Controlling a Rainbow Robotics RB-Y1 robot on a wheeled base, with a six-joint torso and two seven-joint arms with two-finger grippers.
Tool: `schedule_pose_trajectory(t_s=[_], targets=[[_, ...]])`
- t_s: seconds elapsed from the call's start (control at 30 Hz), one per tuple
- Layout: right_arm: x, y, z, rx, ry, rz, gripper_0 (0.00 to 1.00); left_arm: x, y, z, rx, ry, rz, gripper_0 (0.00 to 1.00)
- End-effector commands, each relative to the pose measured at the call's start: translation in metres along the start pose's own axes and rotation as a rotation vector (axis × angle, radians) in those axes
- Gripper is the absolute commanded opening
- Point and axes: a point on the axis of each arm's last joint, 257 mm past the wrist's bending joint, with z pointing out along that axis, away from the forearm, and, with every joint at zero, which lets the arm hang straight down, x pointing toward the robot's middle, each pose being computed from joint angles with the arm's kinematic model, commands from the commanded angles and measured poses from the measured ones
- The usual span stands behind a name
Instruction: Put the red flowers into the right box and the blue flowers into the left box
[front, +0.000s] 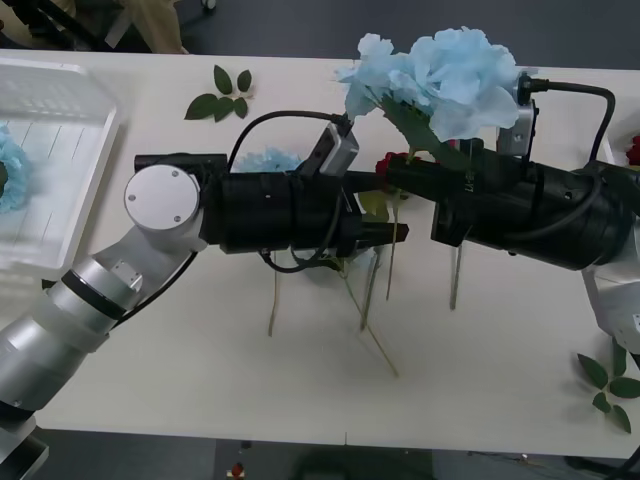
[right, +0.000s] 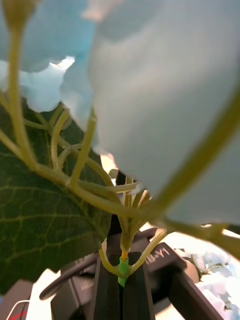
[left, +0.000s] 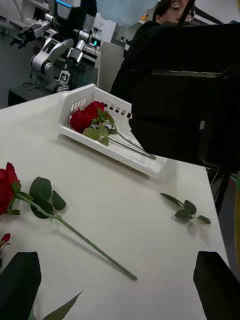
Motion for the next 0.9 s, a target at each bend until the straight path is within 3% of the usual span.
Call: schedule_pose_trajectory(t_s=[0.03,0.33,0.6,0.9], targets=[[-0.025,0.006,0.019,-0.02,-0.042,-0.067,0.0,-0.018,-0.003,0.004,0.012,-0.026,0.028,0.89],[-0.032,-0.007,0.014,0.017,-0.062,-0.068,0.0,0.0,0.053,-0.057,-0.114,0.069,0.119,0.9],[-0.025,-0.015,-0.004,0.018,-0.035,-0.059,0.0,-0.013,0.043,-0.112,-0.005,0.091,0.087,0.9],[-0.027,-0.017,-0.008,0.021,-0.034,-0.063,0.0,-0.009,0.01,-0.093,0.09,0.041,0.003,0.9]])
